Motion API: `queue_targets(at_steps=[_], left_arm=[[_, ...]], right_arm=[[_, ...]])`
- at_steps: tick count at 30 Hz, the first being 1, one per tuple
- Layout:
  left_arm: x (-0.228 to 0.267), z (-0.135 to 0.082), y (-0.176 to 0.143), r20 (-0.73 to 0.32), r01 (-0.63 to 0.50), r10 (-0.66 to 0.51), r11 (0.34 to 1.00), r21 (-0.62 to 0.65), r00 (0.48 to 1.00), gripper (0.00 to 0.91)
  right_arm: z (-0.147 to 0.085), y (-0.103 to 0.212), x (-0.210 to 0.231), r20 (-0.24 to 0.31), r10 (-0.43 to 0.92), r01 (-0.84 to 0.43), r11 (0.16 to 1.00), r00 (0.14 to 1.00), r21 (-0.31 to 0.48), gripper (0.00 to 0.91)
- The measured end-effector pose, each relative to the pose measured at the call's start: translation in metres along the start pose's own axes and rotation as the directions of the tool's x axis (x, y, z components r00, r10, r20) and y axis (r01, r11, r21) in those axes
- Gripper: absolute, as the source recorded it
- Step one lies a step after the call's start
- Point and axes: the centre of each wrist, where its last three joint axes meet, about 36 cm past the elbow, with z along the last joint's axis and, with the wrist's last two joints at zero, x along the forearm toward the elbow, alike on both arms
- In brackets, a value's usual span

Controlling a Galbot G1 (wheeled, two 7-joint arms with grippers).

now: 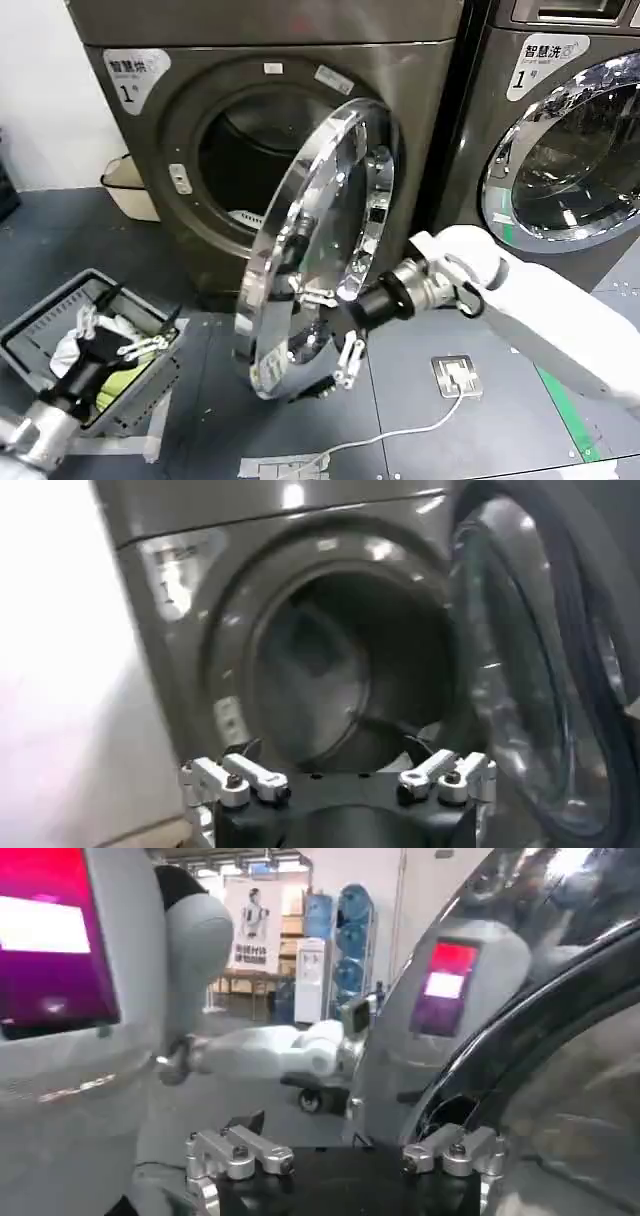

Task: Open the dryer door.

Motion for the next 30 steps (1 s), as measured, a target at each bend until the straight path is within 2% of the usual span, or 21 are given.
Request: queue_targets(at_steps=[7, 19, 25, 30], left_arm=[[-0.036, 0.005, 0.002, 0.036, -0.140, 0.140, 0.990, -0.005, 0.990, 0.907], [-0.090, 0.007, -0.004, 0.092, -0.296, 0.296, 0.955, -0.013, 0.951, 0.907], [-0.110, 0.004, -0.005, 0.133, -0.342, 0.339, 0.940, -0.005, 0.931, 0.907], [-0.126, 0.001, -0.011, 0.154, -0.375, 0.373, 0.927, -0.018, 0.915, 0.907]], right_arm=[[-0.004, 0.029, 0.032, -0.005, 0.071, -0.071, 0.997, 0.997, -0.004, 0.907], [-0.010, 0.077, 0.104, -0.074, 0.264, -0.264, 0.965, 0.962, 0.013, 0.907], [-0.012, 0.103, 0.144, -0.052, 0.465, -0.463, 0.885, 0.884, 0.043, 0.907], [-0.009, 0.127, 0.174, -0.038, 0.617, -0.611, 0.785, 0.786, 0.101, 0.907]])
